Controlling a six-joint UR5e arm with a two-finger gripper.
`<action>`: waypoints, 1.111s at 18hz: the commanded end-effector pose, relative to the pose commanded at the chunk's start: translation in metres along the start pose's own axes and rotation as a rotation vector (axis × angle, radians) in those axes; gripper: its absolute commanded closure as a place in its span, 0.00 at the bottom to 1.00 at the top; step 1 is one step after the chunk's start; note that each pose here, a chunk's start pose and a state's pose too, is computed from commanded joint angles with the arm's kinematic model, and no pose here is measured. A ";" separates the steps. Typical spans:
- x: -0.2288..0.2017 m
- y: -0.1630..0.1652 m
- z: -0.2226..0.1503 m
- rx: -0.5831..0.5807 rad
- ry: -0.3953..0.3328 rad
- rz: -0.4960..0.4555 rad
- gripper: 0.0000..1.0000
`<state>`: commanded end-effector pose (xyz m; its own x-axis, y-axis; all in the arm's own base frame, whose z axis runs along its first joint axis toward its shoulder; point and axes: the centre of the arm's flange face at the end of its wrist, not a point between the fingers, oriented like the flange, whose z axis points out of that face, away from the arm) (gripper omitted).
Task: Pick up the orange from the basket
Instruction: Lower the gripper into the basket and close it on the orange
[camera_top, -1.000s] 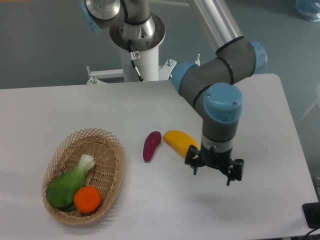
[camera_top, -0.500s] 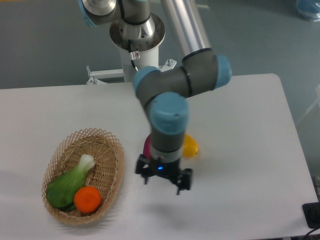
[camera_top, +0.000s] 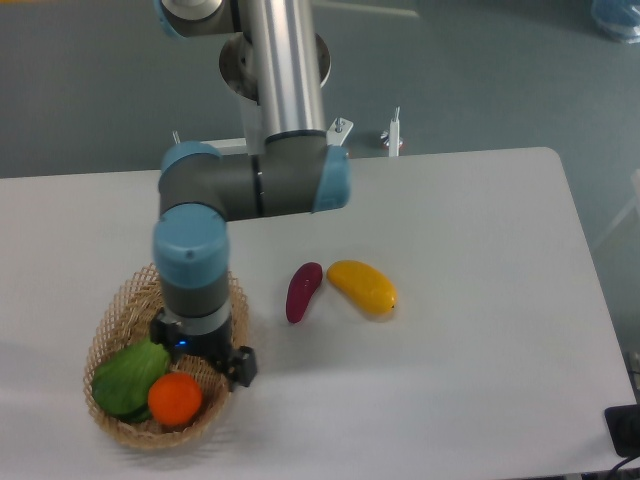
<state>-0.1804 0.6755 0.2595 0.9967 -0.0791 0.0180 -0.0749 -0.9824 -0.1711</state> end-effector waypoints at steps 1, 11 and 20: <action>0.003 -0.001 0.005 -0.007 0.002 0.005 0.00; 0.005 -0.014 0.032 -0.026 0.011 0.014 0.00; 0.007 -0.018 0.040 -0.030 0.018 0.018 0.43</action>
<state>-0.1709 0.6993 0.2237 0.9945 -0.0995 0.0330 -0.0939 -0.9854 -0.1420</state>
